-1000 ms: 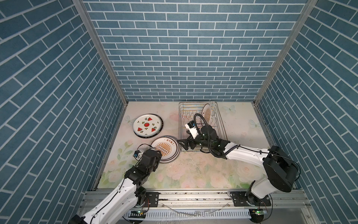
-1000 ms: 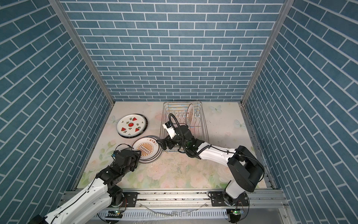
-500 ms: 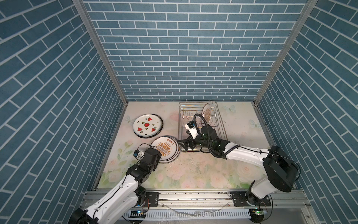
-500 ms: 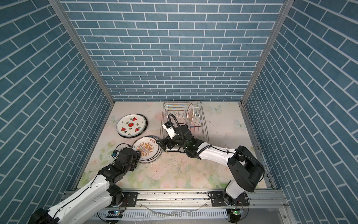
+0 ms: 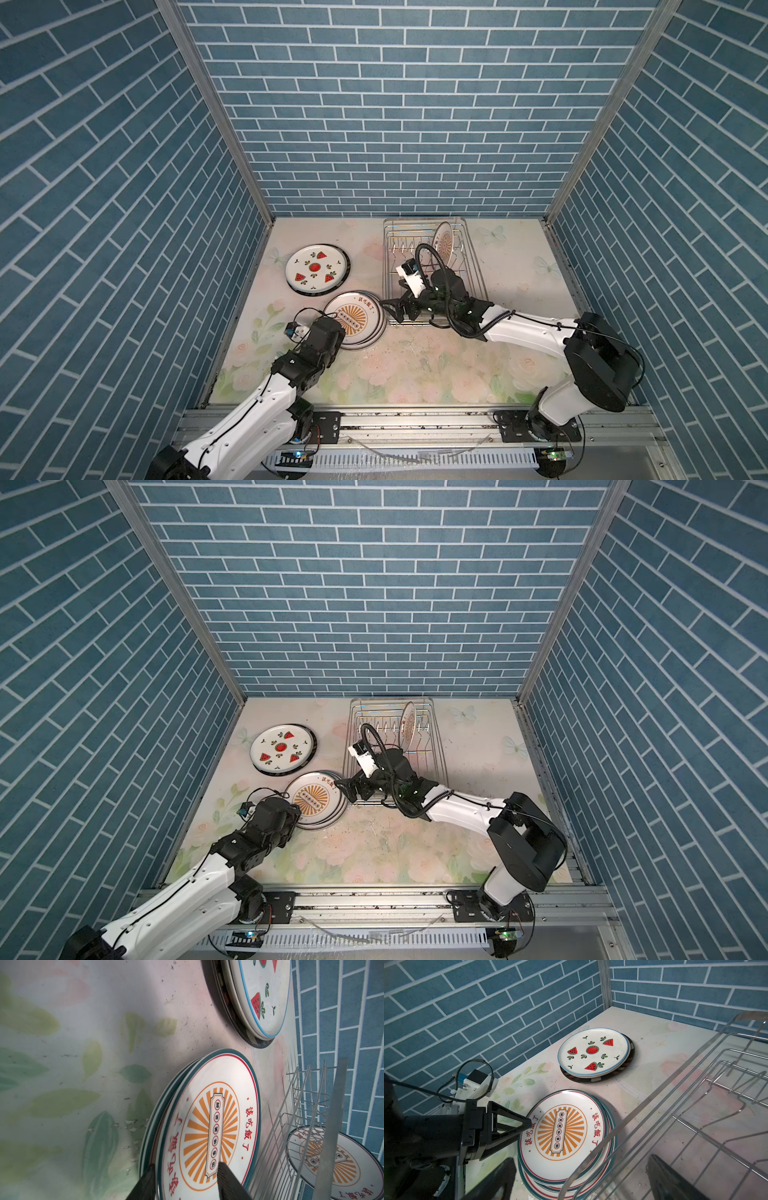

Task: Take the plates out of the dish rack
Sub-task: 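Open the left gripper and release the plate onto the stack, then reach the right gripper into the rack toward the last sunburst plate, then close the right gripper on the rim of the last sunburst plate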

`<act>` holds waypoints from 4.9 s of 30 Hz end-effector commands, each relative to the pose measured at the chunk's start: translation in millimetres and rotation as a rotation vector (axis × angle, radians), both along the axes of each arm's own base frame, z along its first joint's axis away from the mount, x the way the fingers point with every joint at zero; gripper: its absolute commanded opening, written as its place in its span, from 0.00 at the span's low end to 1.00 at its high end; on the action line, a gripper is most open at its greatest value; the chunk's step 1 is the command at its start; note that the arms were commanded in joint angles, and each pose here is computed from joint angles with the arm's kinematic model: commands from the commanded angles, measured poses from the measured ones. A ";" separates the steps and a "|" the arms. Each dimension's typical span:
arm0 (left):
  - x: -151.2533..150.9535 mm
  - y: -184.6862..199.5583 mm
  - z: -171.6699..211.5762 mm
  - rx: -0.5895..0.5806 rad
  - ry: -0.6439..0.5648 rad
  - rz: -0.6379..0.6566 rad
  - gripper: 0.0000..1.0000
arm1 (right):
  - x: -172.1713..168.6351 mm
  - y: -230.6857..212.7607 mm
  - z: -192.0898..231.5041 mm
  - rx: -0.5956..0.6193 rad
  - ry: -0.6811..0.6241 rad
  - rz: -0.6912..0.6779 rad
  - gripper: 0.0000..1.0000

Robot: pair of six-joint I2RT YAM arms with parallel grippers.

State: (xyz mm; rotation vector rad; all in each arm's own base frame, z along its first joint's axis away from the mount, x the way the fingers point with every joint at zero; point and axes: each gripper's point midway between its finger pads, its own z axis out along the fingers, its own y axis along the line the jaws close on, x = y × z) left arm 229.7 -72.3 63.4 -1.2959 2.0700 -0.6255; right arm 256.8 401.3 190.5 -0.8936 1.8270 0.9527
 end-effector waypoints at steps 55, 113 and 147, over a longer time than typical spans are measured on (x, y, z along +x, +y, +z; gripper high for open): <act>3.3 -136.0 163.5 0.118 -0.937 -0.823 1.00 | 106.9 -130.8 27.7 -0.043 -0.004 -0.703 0.99; 49.8 -220.8 160.3 0.065 -0.952 -0.933 1.00 | 248.9 -181.1 3.7 -0.551 -0.014 -1.142 0.09; 53.0 -219.1 152.9 0.048 -0.955 -0.902 1.00 | 218.8 -181.4 66.4 -0.480 -0.240 -1.167 0.00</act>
